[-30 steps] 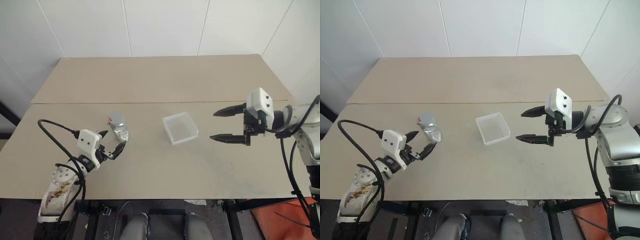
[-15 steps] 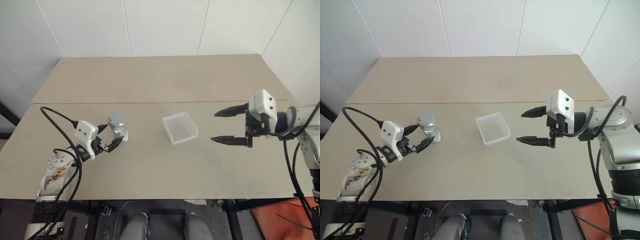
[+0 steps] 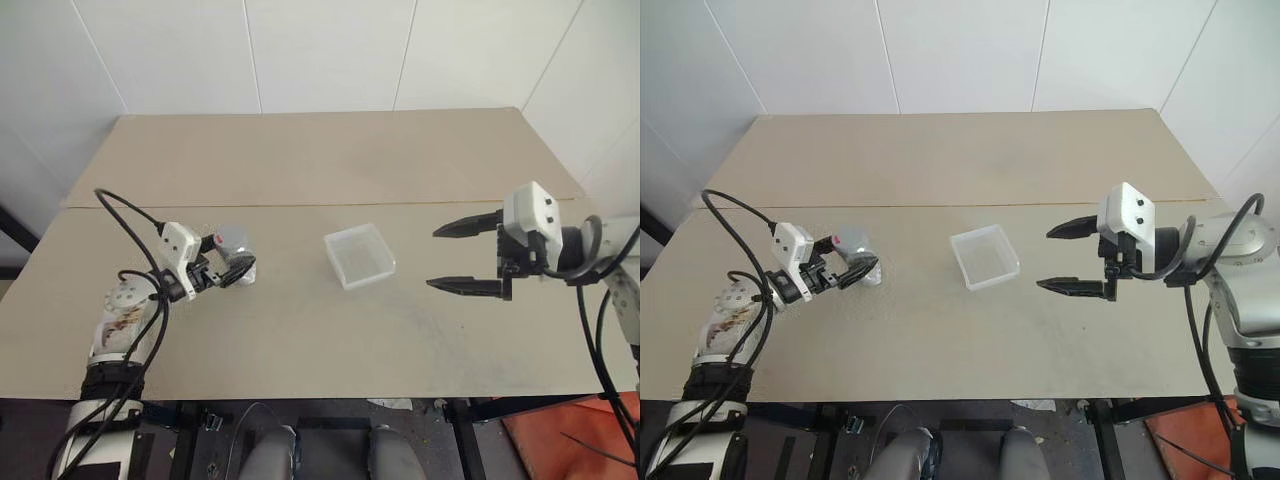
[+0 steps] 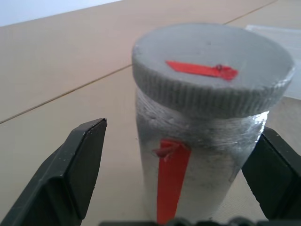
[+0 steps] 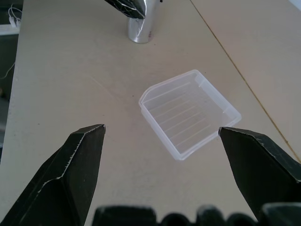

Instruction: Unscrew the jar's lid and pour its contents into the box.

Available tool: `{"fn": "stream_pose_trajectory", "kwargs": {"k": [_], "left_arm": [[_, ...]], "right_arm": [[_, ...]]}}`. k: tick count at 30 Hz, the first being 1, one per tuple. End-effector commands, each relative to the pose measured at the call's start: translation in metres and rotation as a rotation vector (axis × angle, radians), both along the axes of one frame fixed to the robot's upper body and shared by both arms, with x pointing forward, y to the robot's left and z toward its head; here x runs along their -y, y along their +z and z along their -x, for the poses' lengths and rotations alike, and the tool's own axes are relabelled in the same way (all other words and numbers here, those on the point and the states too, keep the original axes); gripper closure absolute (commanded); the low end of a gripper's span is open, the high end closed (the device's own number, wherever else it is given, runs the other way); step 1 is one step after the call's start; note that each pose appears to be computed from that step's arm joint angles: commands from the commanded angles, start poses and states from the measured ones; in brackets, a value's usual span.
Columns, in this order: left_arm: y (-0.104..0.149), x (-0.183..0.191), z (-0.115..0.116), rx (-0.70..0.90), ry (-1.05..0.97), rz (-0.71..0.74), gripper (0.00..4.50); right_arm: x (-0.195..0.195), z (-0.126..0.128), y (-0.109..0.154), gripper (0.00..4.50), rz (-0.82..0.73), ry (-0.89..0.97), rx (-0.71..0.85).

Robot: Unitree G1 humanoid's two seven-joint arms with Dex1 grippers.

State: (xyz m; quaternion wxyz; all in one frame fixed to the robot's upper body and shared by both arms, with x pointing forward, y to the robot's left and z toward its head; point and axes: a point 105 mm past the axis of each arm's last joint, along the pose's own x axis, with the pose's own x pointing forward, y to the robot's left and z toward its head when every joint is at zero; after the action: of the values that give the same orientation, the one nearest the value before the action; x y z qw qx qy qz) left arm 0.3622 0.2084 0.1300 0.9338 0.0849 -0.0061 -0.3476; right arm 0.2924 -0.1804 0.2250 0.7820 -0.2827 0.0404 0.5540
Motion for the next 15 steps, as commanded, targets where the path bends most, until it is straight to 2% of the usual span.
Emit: {"fn": "stream_pose_trajectory", "kwargs": {"k": [1, 15], "left_arm": [[0.0088, 0.0014, -0.0032, 0.043, -0.025, -0.015, 0.02], [0.0108, 0.0071, -0.0096, 0.057, -0.088, -0.006, 0.02]], "right_arm": [[0.0026, 0.0042, 0.0154, 0.00, -0.003, -0.005, 0.058], [0.0033, 0.0061, 0.0179, 0.00, -0.006, -0.006, 0.062]]}}
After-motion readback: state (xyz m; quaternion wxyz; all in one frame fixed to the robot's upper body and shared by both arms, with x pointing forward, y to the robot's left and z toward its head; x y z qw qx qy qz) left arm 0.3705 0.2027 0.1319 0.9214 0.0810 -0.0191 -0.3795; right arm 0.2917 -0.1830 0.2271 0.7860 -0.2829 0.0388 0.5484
